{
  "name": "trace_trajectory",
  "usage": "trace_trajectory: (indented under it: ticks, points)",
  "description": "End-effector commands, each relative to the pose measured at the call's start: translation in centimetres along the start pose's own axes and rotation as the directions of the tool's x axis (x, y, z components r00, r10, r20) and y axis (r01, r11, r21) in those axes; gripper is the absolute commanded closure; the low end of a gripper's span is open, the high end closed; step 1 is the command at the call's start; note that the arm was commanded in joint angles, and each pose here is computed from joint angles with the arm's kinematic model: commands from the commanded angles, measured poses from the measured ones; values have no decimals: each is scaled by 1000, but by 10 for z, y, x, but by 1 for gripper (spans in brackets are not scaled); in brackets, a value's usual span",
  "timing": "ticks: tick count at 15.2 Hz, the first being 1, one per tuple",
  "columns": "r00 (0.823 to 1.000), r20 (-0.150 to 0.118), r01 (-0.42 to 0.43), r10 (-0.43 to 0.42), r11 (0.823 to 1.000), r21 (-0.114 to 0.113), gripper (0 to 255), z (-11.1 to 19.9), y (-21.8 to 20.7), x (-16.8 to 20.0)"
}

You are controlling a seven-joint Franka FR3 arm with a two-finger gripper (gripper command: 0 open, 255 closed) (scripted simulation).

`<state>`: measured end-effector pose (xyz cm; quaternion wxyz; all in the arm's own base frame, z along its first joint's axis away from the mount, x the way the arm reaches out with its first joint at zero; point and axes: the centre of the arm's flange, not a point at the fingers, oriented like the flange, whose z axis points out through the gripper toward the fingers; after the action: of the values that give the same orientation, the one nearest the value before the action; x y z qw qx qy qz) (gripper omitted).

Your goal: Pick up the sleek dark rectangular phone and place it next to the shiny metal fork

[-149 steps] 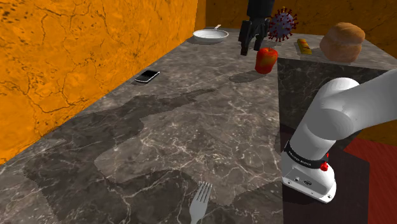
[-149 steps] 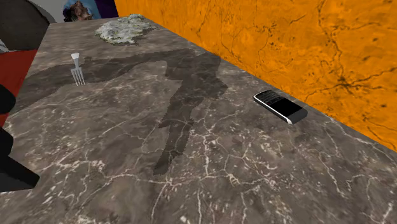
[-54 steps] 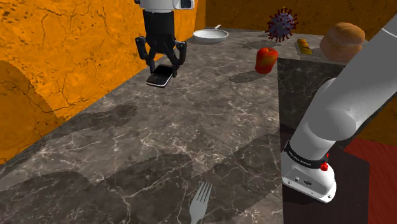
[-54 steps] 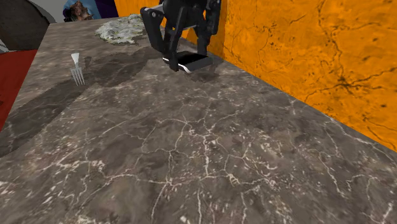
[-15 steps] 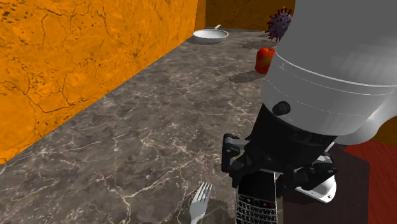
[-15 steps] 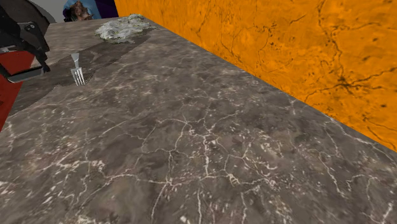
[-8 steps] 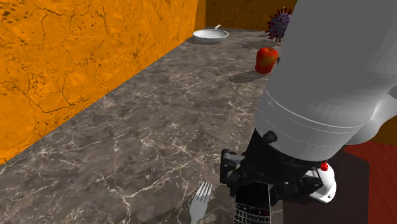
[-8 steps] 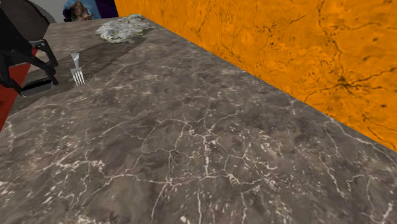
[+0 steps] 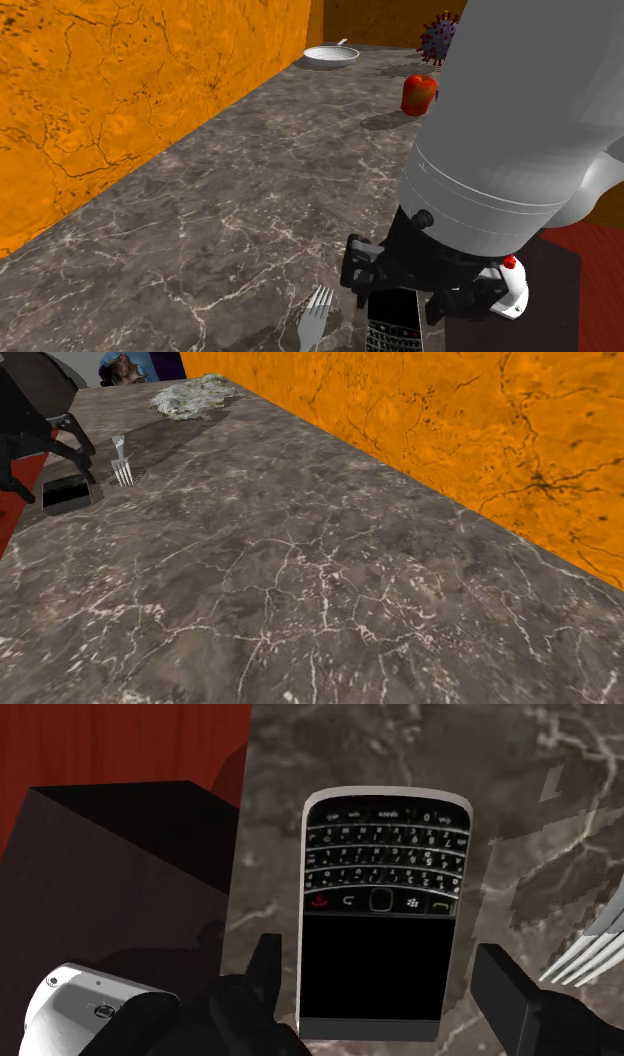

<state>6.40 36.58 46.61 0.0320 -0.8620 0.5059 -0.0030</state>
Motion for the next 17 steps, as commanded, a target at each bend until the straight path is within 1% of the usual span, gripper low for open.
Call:
trace_trajectory:
  ticks: [1,5,9,17]
  points:
    - [1000,0,0,0,1000,-1,0,0,0,0]
    - [1000,0,0,0,1000,-1,0,0,0,0]
    - [1000,0,0,0,1000,-1,0,-50,0,0]
    - [1000,0,0,0,1000,-1,0,-50,0,0]
